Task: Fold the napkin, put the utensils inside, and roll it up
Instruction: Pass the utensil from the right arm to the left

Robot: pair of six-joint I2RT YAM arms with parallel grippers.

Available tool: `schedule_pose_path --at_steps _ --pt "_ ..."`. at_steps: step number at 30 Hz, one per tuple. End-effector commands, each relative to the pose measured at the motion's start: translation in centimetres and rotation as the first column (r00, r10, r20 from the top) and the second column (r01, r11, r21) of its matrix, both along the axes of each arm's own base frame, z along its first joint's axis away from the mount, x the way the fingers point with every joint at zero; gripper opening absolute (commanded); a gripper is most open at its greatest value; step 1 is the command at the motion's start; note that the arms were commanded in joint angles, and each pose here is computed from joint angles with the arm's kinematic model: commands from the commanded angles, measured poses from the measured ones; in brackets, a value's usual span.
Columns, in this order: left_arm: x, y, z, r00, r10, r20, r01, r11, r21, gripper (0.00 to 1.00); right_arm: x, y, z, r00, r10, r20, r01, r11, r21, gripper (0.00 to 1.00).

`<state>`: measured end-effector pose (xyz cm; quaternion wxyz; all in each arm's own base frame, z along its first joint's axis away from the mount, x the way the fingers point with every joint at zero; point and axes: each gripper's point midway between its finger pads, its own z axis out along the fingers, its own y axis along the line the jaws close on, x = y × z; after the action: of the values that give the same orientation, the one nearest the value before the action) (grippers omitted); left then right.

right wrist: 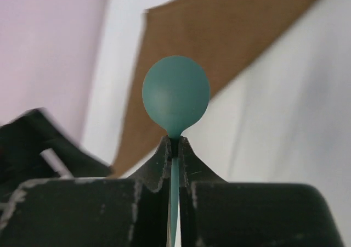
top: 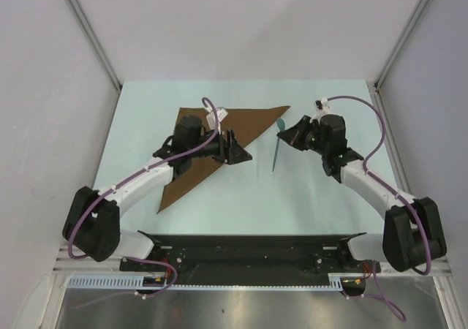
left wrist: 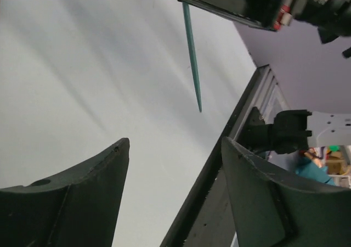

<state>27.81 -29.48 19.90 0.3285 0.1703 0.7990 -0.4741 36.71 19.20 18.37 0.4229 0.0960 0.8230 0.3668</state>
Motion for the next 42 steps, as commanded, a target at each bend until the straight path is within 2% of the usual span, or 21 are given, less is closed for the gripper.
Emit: schedule_pose_path --at_steps 1,5,11,15,26,30,33,38,39,41,42 --pt "-1.5 -2.5 3.3 0.998 -0.065 0.011 0.065 0.98 -0.188 0.71 -2.1 3.7 5.1 0.977 0.121 0.174 -0.158 0.963 0.219 0.0" --pt "-2.4 -3.7 4.1 0.997 -0.082 0.015 0.083 0.965 -0.25 0.7 -3.6 5.2 5.9 0.959 0.171 0.225 -0.232 0.932 0.279 0.0" --pt "-3.4 -4.6 4.7 0.993 -0.122 0.003 0.116 0.938 -0.326 0.63 -5.1 6.5 7.8 0.936 0.213 0.28 -0.312 0.871 0.38 0.0" --pt "-3.5 -4.8 3.8 0.993 -0.118 -0.015 0.107 0.942 -0.317 0.6 -5.8 7.0 9.0 0.922 0.231 0.31 -0.354 0.824 0.442 0.0" --pt "-4.1 -5.0 5.7 0.989 -0.149 0.023 0.145 0.894 -0.423 0.42 -7.0 8.0 10.8 0.885 0.289 0.364 -0.443 0.76 0.475 0.0" --pt "-5.2 -5.0 7.6 0.979 -0.199 0.051 0.197 0.838 -0.509 0.33 -7.2 8.2 10.9 0.879 0.302 0.37 -0.458 0.751 0.476 0.0" --pt "-5.7 -4.8 9.2 0.972 -0.217 0.094 0.231 0.794 -0.563 0.32 -7.4 8.3 11.1 0.874 0.308 0.377 -0.468 0.743 0.478 0.0" --pt "-5.8 -4.8 8.9 0.969 -0.241 0.061 0.23 0.777 -0.586 0.26 -7.6 8.3 11.5 0.866 0.317 0.387 -0.482 0.735 0.477 0.0" --pt "-5.9 -4.7 8.9 0.969 -0.241 0.06 0.229 0.773 -0.591 0.18 -7.6 8.3 11.5 0.866 0.317 0.387 -0.482 0.735 0.477 0.0" --pt "-6.0 -4.6 8.8 0.968 -0.244 0.063 0.233 0.773 -0.591 0.12 -7.7 8.3 11.4 0.865 0.32 0.386 -0.484 0.735 0.475 0.0" --pt "-6.0 -4.6 8.7 0.968 -0.244 0.062 0.233 0.775 -0.587 0.03 -7.7 8.3 11.4 0.866 0.321 0.385 -0.483 0.736 0.474 0.0"
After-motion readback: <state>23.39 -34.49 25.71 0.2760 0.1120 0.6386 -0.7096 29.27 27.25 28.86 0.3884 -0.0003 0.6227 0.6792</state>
